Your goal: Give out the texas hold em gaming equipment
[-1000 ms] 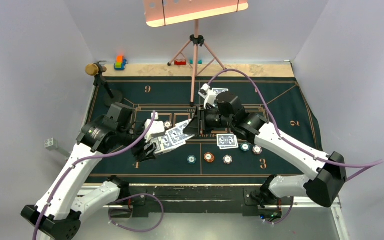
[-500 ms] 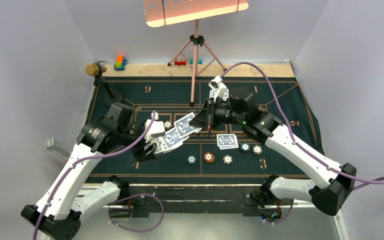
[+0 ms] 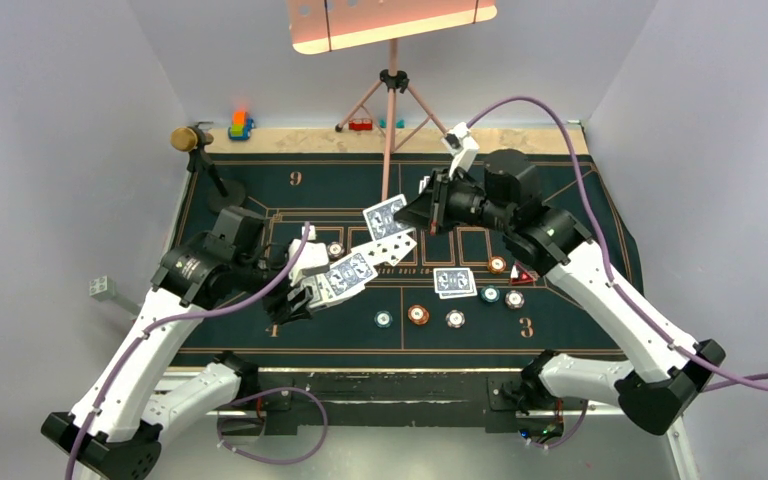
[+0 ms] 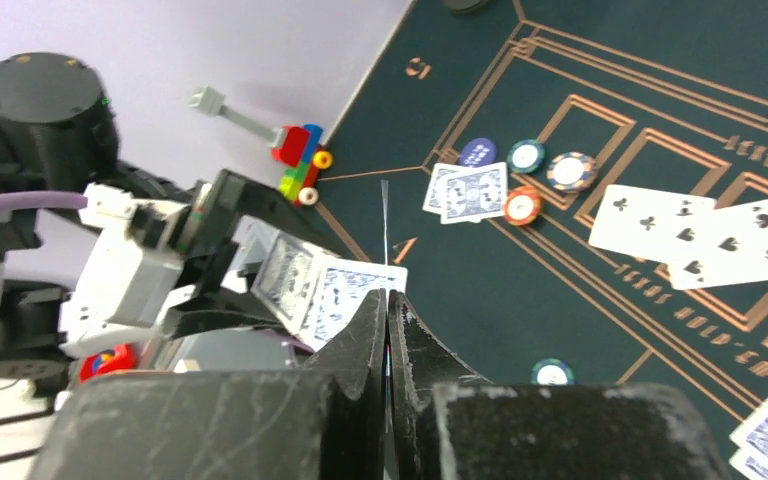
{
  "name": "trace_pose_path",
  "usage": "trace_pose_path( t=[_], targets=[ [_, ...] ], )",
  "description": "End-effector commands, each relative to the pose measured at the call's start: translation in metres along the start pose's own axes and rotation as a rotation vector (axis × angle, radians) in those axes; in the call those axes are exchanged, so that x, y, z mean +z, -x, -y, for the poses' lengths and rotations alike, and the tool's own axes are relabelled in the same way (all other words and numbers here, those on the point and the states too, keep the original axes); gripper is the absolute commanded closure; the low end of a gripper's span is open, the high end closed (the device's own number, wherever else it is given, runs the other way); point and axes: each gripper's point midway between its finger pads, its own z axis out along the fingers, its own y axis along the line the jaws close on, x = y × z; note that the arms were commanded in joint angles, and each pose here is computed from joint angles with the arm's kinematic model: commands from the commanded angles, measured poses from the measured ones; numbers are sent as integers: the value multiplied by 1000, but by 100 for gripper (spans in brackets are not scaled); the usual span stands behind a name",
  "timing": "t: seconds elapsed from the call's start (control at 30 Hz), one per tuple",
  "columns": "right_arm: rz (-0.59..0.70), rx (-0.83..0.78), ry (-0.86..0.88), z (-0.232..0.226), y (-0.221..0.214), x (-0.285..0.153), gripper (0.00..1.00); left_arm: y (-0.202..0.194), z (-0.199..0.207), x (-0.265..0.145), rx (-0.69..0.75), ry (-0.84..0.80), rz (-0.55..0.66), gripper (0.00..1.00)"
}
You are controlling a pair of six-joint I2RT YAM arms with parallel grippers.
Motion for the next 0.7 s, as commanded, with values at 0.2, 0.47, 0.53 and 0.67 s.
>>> trace_pose_path(
  t=[0.2,0.47,0.53,0.67],
  targets=[
    [-48,-99,-518,131,-6,10,100,14,6,-9,29,-6,57,100],
    [-80,-249,-1015,227,4,13,100,18,10,-12,35,-15,71,100],
    [-82,-314,-1110,236,9,16,100,18,10,-12,36,-16,71,100],
    [-91,-434,-1257,246,14,28,100,16,11,-13,42,-16,66,100]
  ],
)
